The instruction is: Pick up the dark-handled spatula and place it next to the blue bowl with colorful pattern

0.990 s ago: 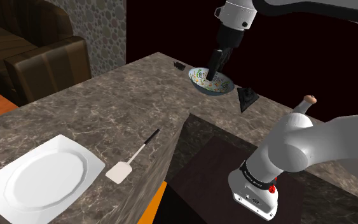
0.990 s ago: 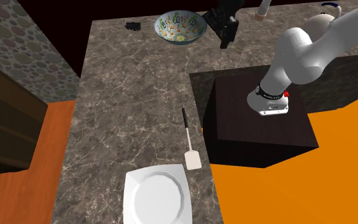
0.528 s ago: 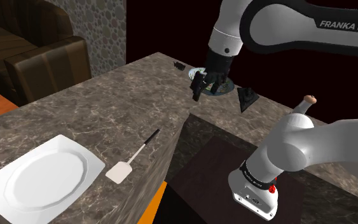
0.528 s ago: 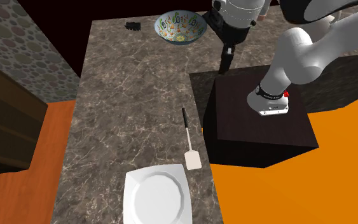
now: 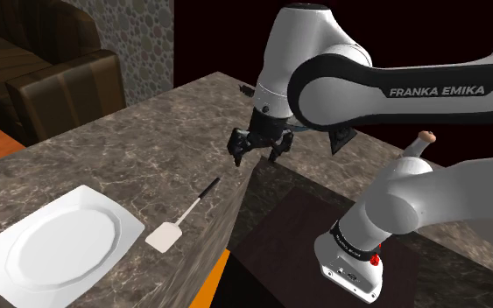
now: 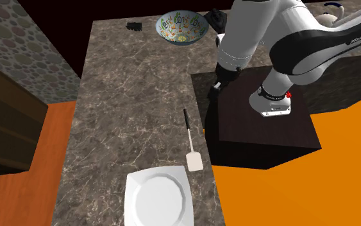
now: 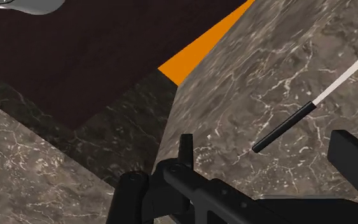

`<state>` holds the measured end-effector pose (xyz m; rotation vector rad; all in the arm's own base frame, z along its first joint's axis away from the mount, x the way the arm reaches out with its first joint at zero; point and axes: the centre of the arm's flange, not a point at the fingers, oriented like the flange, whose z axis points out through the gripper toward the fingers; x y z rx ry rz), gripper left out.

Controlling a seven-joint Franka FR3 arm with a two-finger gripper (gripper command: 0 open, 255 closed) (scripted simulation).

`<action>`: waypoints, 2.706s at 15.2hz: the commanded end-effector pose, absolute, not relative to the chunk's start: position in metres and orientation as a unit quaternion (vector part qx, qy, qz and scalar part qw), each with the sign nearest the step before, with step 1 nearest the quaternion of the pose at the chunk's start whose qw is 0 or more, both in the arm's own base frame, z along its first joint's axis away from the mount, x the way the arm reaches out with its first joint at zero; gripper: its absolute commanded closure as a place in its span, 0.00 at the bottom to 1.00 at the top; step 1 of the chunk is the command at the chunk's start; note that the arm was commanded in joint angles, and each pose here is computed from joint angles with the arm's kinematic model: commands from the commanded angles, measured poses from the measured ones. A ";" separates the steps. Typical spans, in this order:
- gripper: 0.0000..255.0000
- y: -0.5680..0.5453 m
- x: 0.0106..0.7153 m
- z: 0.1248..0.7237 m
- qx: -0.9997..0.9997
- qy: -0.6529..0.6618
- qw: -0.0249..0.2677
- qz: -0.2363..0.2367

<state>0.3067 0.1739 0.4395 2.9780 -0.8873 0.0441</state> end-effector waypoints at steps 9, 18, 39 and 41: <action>0.00 0.259 0.358 0.349 0.854 -0.520 0.019 0.022; 0.00 0.288 0.399 0.287 0.779 -0.626 0.021 0.026; 1.00 0.286 0.400 0.263 0.779 -0.626 0.021 0.026; 1.00 0.286 0.400 0.268 0.779 -0.626 0.021 0.026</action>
